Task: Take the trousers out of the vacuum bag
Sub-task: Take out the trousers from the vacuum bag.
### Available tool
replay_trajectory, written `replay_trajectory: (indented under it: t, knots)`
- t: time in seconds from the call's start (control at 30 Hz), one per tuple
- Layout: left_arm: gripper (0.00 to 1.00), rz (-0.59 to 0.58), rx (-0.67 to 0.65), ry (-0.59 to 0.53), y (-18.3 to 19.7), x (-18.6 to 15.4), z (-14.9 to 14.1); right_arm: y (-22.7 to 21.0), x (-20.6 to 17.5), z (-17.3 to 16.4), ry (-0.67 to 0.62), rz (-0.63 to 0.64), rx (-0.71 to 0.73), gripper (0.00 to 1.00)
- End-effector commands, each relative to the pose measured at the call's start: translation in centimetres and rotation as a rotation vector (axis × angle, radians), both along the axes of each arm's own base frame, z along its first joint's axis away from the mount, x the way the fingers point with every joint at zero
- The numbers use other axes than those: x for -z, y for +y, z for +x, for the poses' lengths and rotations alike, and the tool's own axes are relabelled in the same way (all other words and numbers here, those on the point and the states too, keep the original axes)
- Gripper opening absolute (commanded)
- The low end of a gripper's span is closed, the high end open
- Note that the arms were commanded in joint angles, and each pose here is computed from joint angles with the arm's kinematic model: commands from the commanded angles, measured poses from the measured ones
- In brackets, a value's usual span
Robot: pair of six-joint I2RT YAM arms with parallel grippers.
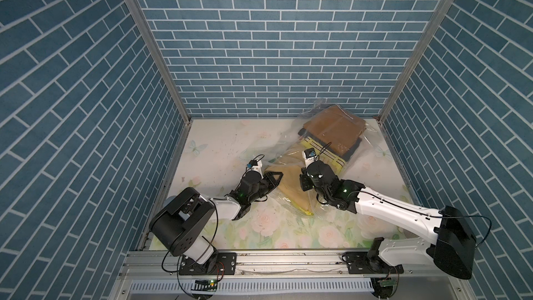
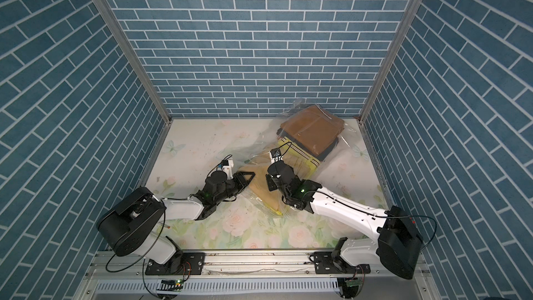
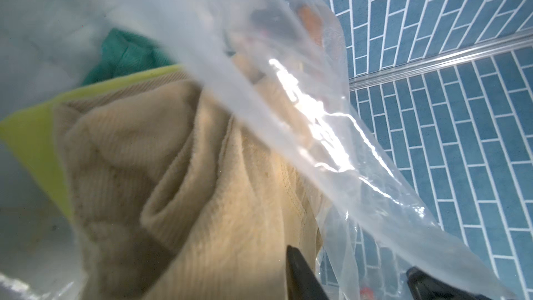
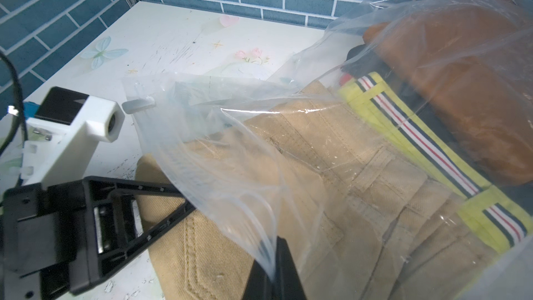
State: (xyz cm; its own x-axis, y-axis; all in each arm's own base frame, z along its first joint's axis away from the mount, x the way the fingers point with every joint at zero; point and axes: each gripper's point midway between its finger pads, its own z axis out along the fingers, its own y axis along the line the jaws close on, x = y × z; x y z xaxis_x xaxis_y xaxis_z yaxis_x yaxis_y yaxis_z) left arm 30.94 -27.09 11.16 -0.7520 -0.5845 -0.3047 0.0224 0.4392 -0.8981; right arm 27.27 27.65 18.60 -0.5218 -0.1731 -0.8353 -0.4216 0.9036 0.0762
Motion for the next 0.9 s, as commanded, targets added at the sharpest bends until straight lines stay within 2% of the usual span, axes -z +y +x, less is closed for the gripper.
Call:
replay_trajectory:
  t: [0.0, 0.13, 0.43, 0.6, 0.67, 0.73, 0.87]
  knots:
    - [0.43, 0.005, 0.031, -0.074, -0.8, -2.0, 0.5, -0.2, -0.1, 0.1, 0.002, 0.014, 0.020, 0.00]
    - [0.47, -0.011, 0.051, -0.078, -1.5, -1.7, 0.8, 0.0, -0.2, 0.3, 0.000, 0.016, 0.018, 0.00]
    - [0.45, -0.015, 0.077, -0.065, -3.1, -0.9, 2.0, -0.3, -0.3, 0.2, -0.002, 0.002, 0.019, 0.00]
    - [0.24, -0.005, 0.072, -0.056, -3.2, -0.7, 2.3, -0.4, -0.5, 0.1, -0.004, 0.002, 0.018, 0.00]
    - [0.10, 0.006, 0.067, -0.051, -3.1, -0.8, 2.3, -0.4, -0.4, 0.1, -0.003, -0.001, 0.020, 0.00]
    - [0.02, 0.015, 0.066, -0.049, -2.9, -1.0, 2.0, -0.4, -0.4, 0.2, -0.005, -0.001, 0.023, 0.00]
    - [0.00, 0.023, 0.086, -0.059, -2.5, -1.7, 1.0, -0.7, -0.3, 0.4, -0.010, -0.008, 0.041, 0.00]
